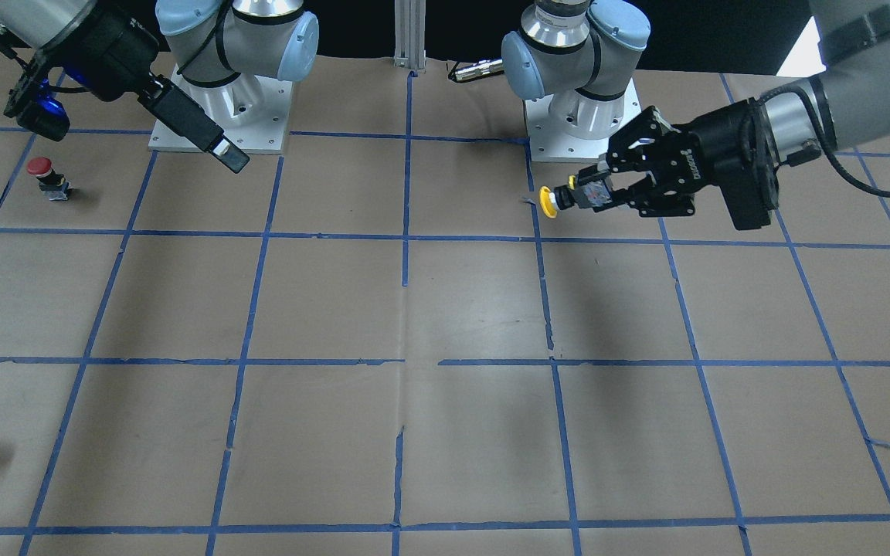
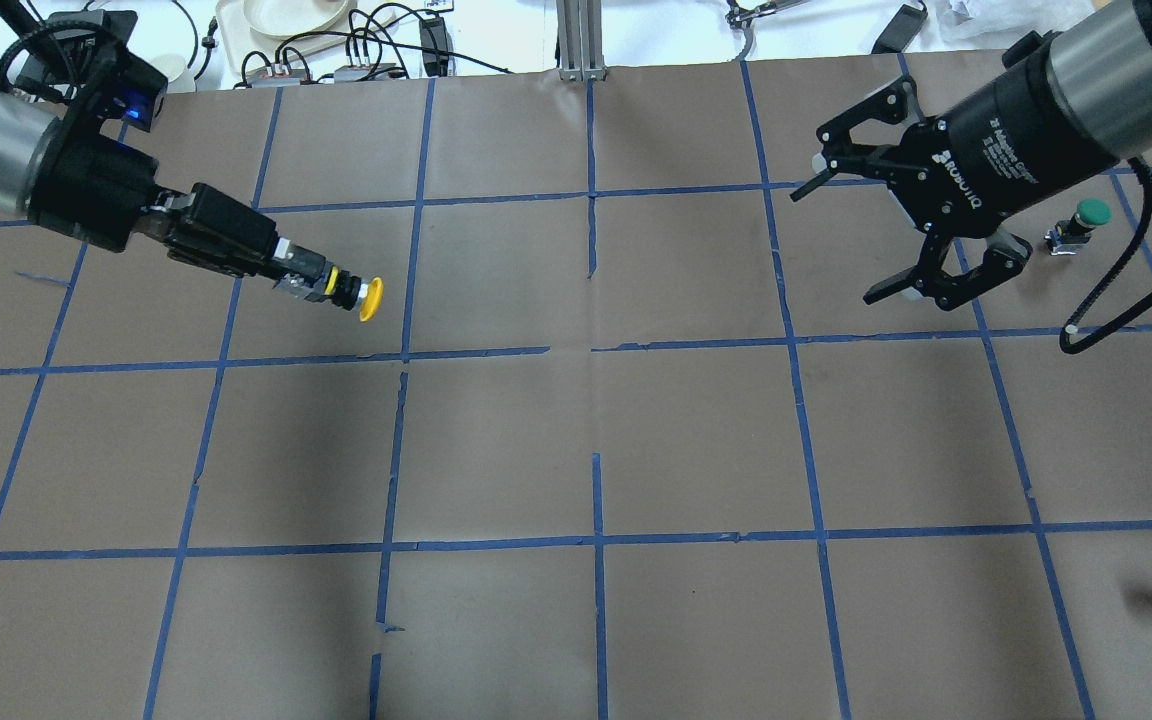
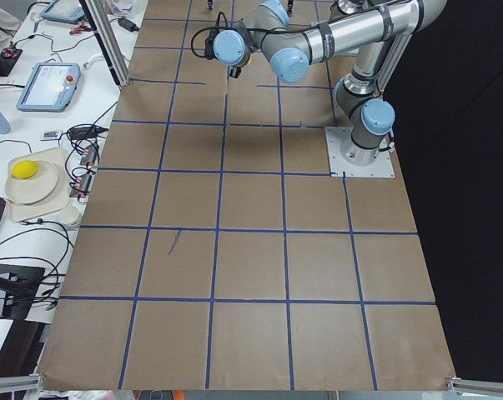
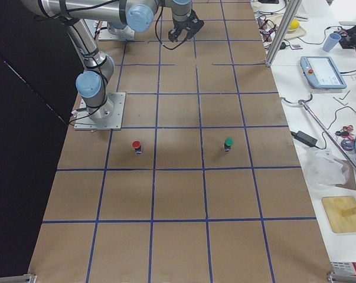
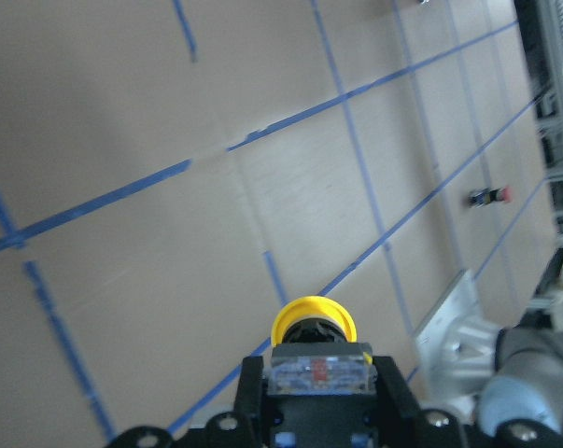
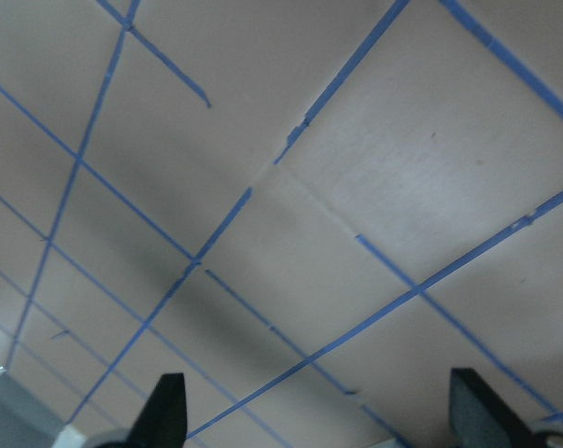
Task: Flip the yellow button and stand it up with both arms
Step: 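Lift the yellow button with the left gripper while the right gripper approaches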
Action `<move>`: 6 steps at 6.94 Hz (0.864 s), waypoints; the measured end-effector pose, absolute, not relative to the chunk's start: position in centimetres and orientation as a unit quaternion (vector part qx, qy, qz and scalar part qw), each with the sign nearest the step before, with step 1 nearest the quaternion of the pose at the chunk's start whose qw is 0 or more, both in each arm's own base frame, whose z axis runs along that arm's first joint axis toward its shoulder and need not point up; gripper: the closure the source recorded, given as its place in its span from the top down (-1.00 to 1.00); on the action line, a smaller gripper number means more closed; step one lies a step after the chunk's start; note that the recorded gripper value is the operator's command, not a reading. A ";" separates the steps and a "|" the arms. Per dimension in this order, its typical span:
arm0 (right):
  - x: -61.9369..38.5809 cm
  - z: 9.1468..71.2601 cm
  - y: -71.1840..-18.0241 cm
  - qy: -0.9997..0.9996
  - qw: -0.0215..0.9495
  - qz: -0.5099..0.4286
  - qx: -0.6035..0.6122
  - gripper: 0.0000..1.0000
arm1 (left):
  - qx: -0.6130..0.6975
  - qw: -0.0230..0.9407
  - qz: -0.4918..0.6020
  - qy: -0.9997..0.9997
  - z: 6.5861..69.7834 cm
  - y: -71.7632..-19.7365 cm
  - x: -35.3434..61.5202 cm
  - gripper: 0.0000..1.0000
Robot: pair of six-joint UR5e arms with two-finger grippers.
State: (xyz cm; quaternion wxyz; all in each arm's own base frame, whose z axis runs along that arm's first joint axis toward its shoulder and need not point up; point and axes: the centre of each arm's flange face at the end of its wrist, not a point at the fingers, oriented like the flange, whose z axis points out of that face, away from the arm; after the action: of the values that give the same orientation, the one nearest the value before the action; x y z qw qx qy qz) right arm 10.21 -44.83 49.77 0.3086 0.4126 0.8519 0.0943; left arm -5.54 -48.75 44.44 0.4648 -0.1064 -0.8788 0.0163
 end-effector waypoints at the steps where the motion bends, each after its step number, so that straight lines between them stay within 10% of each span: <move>1: 10.9 50.4 -45.3 0.807 0.364 0.127 0.447 0.99 | -0.055 0.524 0.015 -0.850 46.1 -48.6 -9.4 -0.80; 6: 13.4 54.4 -44.2 0.669 0.479 0.232 0.518 0.99 | 0.020 0.686 0.020 -0.727 49.8 -47.9 -19.0 -0.83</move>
State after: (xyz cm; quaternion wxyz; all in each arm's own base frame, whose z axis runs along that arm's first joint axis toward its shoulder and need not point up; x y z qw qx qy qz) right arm 13.41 -44.22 54.41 0.4789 0.5183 0.6693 0.2325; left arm -19.00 -47.93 49.79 0.6862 0.0200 -0.7269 0.0195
